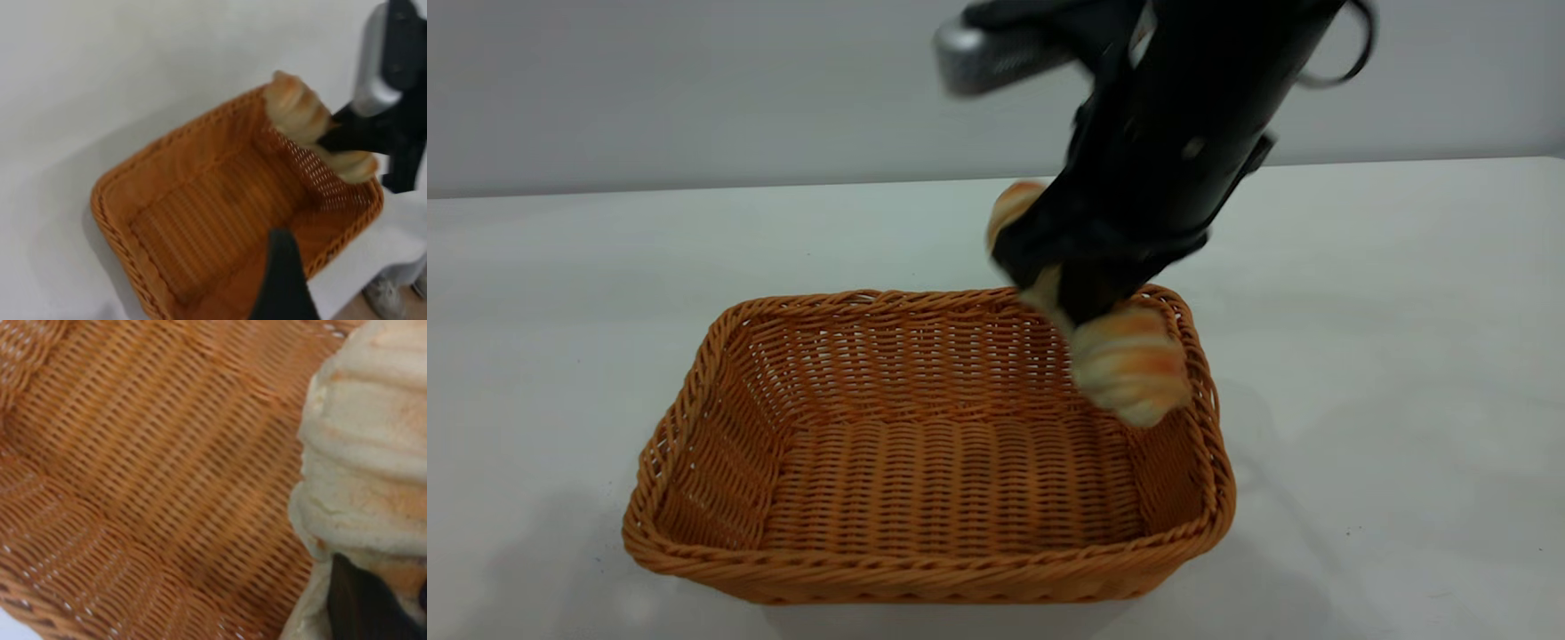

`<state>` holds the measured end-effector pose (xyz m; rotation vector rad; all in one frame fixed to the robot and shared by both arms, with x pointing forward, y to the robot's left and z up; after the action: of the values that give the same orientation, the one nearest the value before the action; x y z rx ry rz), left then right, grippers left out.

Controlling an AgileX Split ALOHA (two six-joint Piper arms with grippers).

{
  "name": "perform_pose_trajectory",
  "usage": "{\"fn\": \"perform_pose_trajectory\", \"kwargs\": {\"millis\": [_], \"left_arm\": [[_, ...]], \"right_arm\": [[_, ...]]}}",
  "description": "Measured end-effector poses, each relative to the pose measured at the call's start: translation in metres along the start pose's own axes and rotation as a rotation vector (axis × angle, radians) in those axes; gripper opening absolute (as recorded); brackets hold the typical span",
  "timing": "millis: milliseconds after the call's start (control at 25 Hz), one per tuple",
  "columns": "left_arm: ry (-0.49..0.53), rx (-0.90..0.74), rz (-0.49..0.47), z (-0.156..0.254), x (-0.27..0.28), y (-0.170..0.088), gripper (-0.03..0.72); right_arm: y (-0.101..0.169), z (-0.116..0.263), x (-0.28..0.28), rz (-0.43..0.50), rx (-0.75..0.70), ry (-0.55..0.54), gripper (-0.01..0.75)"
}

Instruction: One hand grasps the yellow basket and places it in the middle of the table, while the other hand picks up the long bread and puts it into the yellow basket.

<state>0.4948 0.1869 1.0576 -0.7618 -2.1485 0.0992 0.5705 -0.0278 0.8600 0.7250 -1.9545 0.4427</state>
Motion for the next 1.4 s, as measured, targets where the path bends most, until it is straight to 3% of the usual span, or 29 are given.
{"fn": "perform_pose_trajectory", "kwargs": {"millis": [200,440,560,640,760,1200,1400], "left_arm": [[0.036,-0.013,0.021,0.007,0.0,-0.004,0.594],[0.006,-0.044,0.016,0.005,0.01,-0.01,0.594],[-0.015,-0.069,0.001,0.005,0.018,-0.013,0.594],[-0.023,-0.085,-0.023,0.007,0.025,-0.012,0.594],[-0.033,-0.091,-0.065,0.01,0.034,-0.011,0.594],[-0.066,-0.067,-0.235,0.037,0.078,-0.009,0.594],[-0.071,-0.039,-0.31,0.07,0.089,-0.005,0.594]], "right_arm": [[0.003,0.007,-0.029,-0.003,0.049,0.01,0.121],[0.003,0.009,-0.037,-0.003,0.075,0.012,0.45],[0.003,0.009,-0.037,-0.003,0.076,0.008,0.563],[0.003,0.009,-0.037,-0.003,0.076,0.008,0.591],[0.003,0.009,-0.036,-0.003,0.081,0.01,0.584],[-0.004,-0.017,0.02,0.047,0.177,-0.08,0.431],[-0.024,-0.022,0.054,0.082,0.15,-0.099,0.4]]}}
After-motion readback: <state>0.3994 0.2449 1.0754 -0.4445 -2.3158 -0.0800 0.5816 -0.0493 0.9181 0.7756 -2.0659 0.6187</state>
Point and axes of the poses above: a point on each arm's last joint axis where the gripper is mounted, x pointing back along that axis away from the gripper, y along the wrist's bending axis when the last joint is at zero, z = x × y, the point moved 9 cm from there along -x, pointing out along that axis toward the gripper, and after that the axes turned 4 degrees about x, right-handed, at the moved point
